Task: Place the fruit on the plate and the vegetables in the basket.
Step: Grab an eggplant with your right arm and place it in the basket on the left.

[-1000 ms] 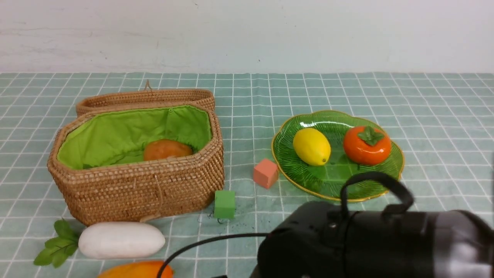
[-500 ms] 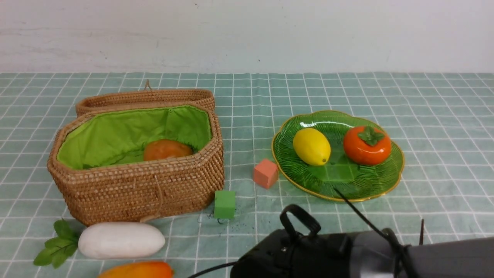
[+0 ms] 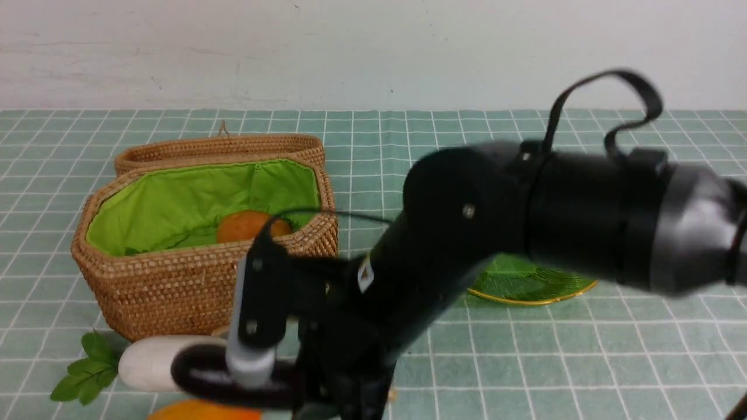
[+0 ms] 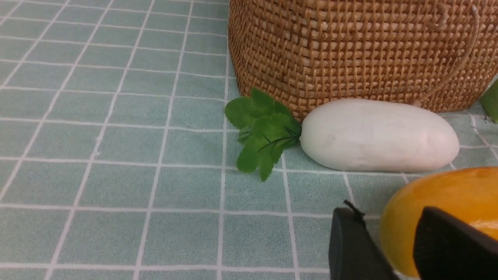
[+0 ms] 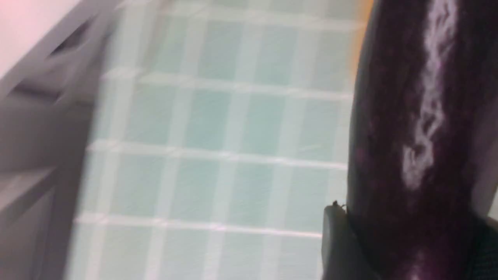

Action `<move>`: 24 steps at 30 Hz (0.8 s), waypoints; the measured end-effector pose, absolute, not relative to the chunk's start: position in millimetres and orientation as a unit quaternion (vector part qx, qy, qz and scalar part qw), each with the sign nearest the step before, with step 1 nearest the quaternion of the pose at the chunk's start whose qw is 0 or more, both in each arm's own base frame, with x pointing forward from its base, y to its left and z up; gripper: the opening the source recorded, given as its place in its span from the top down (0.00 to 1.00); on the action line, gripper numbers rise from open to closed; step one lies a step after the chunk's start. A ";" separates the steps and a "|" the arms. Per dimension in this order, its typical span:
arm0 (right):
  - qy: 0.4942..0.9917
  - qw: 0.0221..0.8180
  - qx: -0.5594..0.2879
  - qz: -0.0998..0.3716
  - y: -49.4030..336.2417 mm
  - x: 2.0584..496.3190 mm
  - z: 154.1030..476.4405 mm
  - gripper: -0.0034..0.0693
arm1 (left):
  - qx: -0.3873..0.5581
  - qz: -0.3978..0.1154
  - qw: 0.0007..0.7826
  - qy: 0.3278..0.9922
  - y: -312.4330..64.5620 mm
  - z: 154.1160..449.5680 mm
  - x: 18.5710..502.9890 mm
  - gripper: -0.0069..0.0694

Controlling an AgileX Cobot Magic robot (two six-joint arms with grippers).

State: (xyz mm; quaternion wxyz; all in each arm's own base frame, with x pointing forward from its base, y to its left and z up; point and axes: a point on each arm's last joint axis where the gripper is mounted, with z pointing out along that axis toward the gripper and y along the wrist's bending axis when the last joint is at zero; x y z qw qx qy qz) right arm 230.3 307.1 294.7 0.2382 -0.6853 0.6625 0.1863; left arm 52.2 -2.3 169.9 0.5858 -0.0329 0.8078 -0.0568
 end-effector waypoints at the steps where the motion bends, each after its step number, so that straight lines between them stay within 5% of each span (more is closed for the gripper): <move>1: 0.672 0.253 -0.671 0.186 303.7 240.5 303.5 0.51 | -0.033 -0.057 0.586 0.808 -2.3 169.9 52.2 0.60; 10: 0.738 0.337 -0.544 0.214 300.5 319.0 356.5 0.51 | -0.033 -0.057 0.586 0.808 -2.3 169.9 52.2 0.60; 16: 0.730 0.402 -0.509 0.213 326.8 355.5 343.4 0.51 | -0.033 -0.057 0.586 0.808 -2.3 169.9 52.2 0.60; 24: 0.746 0.467 -0.426 0.211 352.6 398.5 287.0 0.51 | -0.033 -0.057 0.586 0.808 -2.3 169.9 52.2 0.60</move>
